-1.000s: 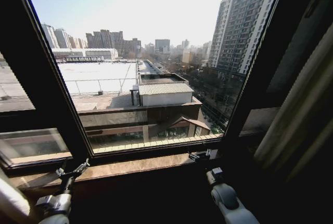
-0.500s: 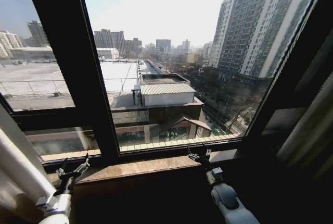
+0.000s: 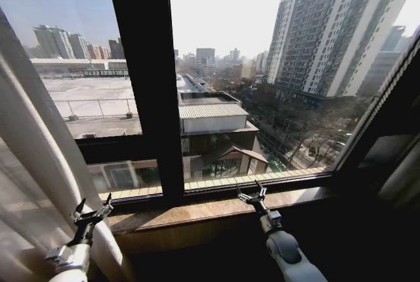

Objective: Open the curtains by pulling them apart, changing their state from closed to fully open.

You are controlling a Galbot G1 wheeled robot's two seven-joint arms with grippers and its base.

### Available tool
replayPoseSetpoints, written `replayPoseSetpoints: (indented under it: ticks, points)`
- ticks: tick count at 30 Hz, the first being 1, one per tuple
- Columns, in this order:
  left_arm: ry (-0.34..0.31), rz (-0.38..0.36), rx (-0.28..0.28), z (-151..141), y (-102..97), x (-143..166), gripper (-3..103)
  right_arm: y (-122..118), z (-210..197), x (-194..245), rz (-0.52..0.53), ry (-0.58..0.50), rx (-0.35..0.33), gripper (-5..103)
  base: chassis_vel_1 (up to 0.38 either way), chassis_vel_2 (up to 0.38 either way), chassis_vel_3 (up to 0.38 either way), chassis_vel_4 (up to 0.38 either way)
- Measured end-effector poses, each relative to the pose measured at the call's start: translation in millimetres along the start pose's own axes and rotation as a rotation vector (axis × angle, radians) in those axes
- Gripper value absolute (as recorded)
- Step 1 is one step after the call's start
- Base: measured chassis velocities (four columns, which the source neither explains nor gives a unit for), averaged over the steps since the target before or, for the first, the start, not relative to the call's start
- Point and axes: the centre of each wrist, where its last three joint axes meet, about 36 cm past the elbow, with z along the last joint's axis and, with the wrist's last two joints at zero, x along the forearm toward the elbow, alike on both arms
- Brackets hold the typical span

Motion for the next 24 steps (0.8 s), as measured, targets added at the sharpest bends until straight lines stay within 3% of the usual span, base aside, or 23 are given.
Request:
replayPoseSetpoints:
  ticks: [10, 24]
  points:
    - [0.000, 0.000, 0.000, -0.1, 0.1, -0.1, 100, 0.2, 0.0, 0.0, 0.000, 0.000, 0.000, 100, 0.228, 0.200, -0.207, -0.233]
    - [0.000, 0.000, 0.000, 0.1, -0.2, 0.0, 100, -0.2, 0.0, 0.0, 0.001, 0.000, 0.000, 100, 0.005, -0.041, -0.001, 0.036]
